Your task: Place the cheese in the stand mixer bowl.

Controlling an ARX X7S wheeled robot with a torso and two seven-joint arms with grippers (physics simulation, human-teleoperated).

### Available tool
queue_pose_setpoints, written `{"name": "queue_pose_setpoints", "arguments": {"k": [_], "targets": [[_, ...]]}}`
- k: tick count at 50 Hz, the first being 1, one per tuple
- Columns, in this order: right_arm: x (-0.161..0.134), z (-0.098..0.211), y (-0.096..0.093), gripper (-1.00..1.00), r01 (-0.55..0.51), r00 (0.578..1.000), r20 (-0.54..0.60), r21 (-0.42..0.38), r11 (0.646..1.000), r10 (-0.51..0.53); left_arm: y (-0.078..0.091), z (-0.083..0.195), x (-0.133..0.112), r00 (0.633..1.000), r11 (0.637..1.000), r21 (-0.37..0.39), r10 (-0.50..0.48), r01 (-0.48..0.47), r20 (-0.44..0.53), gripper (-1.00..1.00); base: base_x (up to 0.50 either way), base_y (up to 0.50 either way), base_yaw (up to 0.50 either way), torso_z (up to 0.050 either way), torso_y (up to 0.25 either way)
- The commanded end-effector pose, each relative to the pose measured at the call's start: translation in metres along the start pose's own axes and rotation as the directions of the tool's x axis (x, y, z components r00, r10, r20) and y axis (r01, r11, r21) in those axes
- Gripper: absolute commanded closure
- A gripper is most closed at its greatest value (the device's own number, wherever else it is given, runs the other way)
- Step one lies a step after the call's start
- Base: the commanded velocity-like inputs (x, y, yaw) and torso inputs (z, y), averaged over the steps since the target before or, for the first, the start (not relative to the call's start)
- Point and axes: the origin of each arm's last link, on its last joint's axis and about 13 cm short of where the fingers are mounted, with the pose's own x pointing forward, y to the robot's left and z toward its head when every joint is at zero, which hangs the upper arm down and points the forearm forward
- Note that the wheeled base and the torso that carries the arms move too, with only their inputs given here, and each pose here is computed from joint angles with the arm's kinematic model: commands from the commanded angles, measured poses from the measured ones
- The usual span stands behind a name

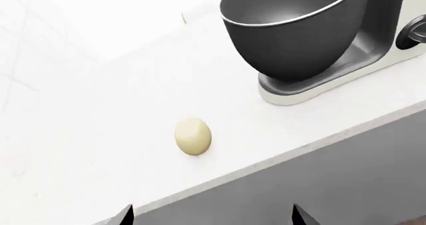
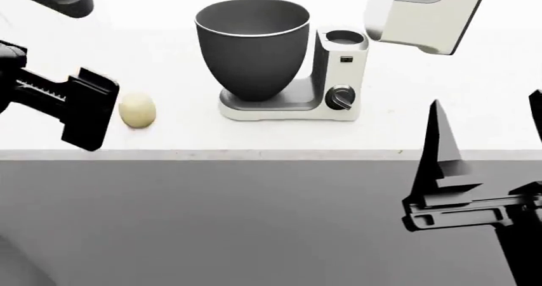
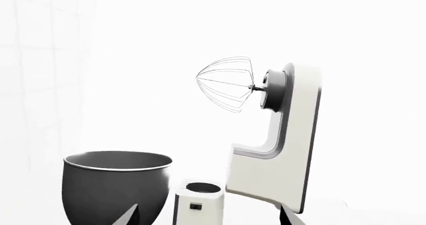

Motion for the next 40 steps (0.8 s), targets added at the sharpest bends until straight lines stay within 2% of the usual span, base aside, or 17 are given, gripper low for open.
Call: {"name": "queue_pose_setpoints", "arguments": {"k": [1, 3, 6, 13, 15, 16, 22, 40], "targets": [[0.0, 0.002, 0.003, -1.0, -0.015, 1.0, -0.005, 0.001, 1.0, 0.015, 0.042, 0.025, -0.044, 0.995, 0.996, -0.072, 0.049, -0.056, -0.089, -1.0, 0.0, 0.0, 0.0, 0.0, 0.0], [0.0, 0.002, 0.004, -1.0, -0.018, 1.0, -0.007, 0.0, 1.0, 0.018, 0.045, 0.025, -0.046, 0.996, 0.996, -0.084, 0.034, -0.041, -0.083, -1.0, 0.0, 0.0, 0.0, 0.0, 0.0], [0.0, 0.001, 0.004, -1.0, -0.021, 1.0, -0.013, -0.003, 1.0, 0.021, 0.052, 0.026, -0.046, 0.995, 0.993, -0.094, 0.06, -0.067, -0.075, -1.0, 0.0, 0.0, 0.0, 0.0, 0.0], [0.001, -0.001, 0.005, -1.0, -0.039, 0.999, -0.027, 0.008, 0.999, 0.039, 0.053, 0.024, -0.044, 0.993, 0.991, -0.089, 0.089, -0.096, -0.075, -1.0, 0.0, 0.0, 0.0, 0.0, 0.0], [-0.001, -0.001, 0.005, -1.0, -0.078, 0.997, -0.021, 0.022, 0.997, 0.078, 0.052, 0.025, -0.045, 0.994, 0.992, -0.086, 0.083, -0.089, -0.069, -1.0, 0.0, 0.0, 0.0, 0.0, 0.0], [-0.001, -0.002, 0.004, -1.0, -0.033, 0.998, -0.044, 0.004, 0.999, 0.033, 0.052, 0.025, -0.046, 0.995, 0.992, -0.088, 0.08, -0.086, -0.063, -1.0, 0.5, -0.02, 0.0, 0.0, 0.0], [-0.001, -0.003, 0.005, -1.0, -0.067, 0.997, -0.028, 0.009, 0.998, 0.068, 0.052, 0.025, -0.045, 0.994, 0.993, -0.082, 0.085, -0.09, -0.067, -1.0, 0.5, -0.02, 0.0, 0.0, 0.0], [-0.001, -0.003, 0.006, -1.0, -0.075, 0.997, -0.013, 0.009, 0.997, 0.075, 0.053, 0.023, -0.041, 0.99, 0.991, -0.086, 0.093, -0.102, -0.103, -1.0, 0.5, -0.02, 0.0, 0.0, 0.001]]}}
